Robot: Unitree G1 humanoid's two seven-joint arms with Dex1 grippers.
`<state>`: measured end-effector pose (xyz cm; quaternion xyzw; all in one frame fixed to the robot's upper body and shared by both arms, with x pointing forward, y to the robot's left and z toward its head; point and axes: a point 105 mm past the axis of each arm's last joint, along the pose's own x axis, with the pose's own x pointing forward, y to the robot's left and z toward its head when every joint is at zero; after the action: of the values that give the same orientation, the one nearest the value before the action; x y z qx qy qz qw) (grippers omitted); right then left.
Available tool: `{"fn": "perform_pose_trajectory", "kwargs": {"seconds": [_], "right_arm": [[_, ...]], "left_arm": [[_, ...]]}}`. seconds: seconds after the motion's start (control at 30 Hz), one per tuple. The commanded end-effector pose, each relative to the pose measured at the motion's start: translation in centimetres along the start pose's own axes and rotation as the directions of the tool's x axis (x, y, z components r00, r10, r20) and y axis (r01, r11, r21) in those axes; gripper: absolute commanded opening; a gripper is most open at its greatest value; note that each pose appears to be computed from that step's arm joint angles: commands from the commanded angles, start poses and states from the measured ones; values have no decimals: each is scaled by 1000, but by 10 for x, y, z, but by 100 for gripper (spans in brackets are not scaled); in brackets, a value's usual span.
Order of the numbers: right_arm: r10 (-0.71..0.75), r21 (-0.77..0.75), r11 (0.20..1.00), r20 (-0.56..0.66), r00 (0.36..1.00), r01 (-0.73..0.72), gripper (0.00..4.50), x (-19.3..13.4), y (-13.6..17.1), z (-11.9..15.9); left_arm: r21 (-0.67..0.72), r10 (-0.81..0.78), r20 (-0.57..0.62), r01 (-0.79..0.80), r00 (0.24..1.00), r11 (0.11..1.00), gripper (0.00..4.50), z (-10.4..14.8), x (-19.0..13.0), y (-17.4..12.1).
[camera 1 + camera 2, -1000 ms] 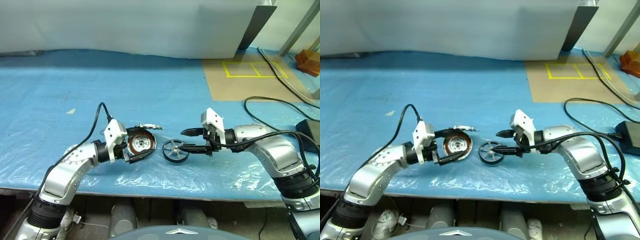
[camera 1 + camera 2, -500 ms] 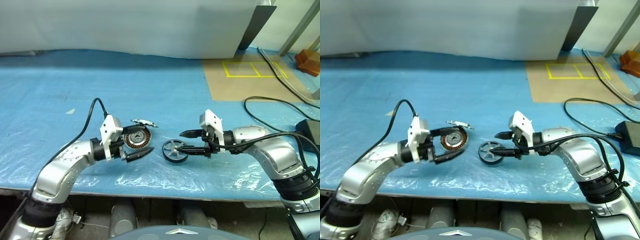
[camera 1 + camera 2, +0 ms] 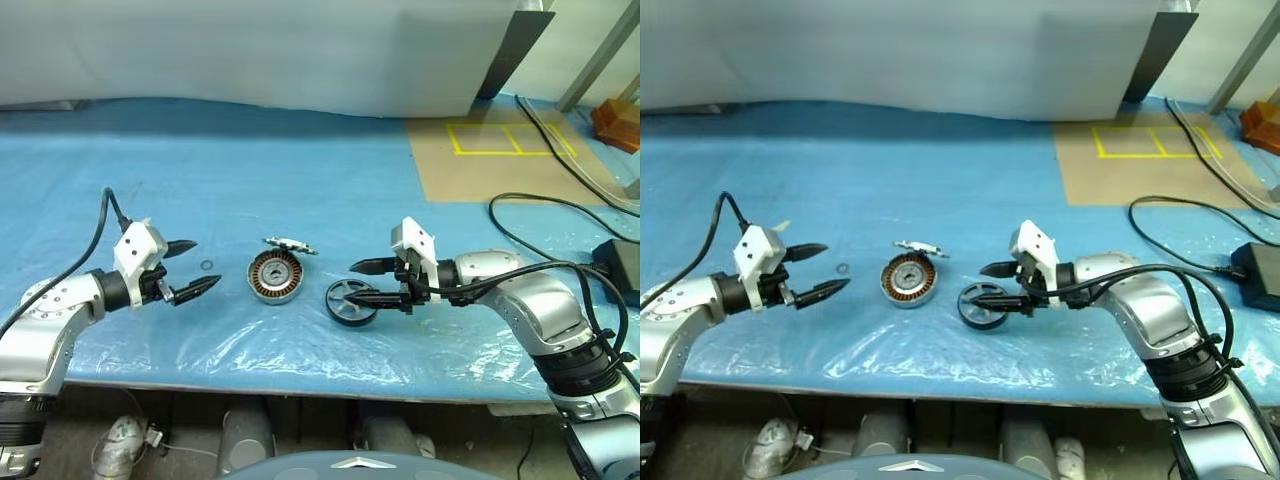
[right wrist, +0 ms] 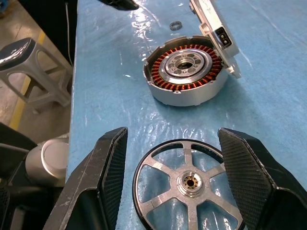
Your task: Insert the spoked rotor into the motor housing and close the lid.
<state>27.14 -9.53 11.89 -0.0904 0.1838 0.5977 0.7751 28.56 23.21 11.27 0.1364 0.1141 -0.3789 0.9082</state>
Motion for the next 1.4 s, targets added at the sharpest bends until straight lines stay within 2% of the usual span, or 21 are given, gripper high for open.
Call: {"fn": "perform_pose_trajectory", "kwargs": {"seconds": [0.03,0.1,0.23,0.37,0.5,0.63,0.77,0.93,1.13,1.23,1.4], "right_arm": [[-70,-30,997,61,996,71,313,-3,-9,11],[-99,-28,994,78,992,101,313,-4,-12,11],[-153,-30,987,113,982,157,313,-6,-18,14],[-184,-36,981,131,974,190,313,-11,-22,17],[-209,-28,976,154,966,216,313,-17,-27,20],[-204,-31,977,152,967,211,313,-16,-25,19],[-205,-32,977,149,967,212,313,-14,-26,17],[-220,-32,973,143,965,227,313,-15,-30,14],[-232,-31,971,136,963,238,313,-15,-30,10],[-232,-29,971,133,964,237,317,-14,-29,9],[-232,-28,971,126,965,237,317,-11,-30,7]], "left_arm": [[10,92,51,-93,994,996,450,2,1,13],[6,100,69,-101,993,995,450,-1,5,9],[-3,252,69,-253,965,968,450,-25,16,14],[-97,296,98,-287,950,953,450,-36,24,1],[-127,355,59,-346,933,930,450,-56,22,6],[-150,401,60,-388,914,909,450,-58,22,18],[-168,423,45,-411,905,896,450,-60,27,24],[-170,356,15,-348,934,922,450,-66,44,8],[-197,346,-23,-343,938,918,450,-74,48,4],[-186,350,-37,-351,936,918,387,-76,49,6],[-182,324,-24,-323,946,929,220,-68,58,0]]}}
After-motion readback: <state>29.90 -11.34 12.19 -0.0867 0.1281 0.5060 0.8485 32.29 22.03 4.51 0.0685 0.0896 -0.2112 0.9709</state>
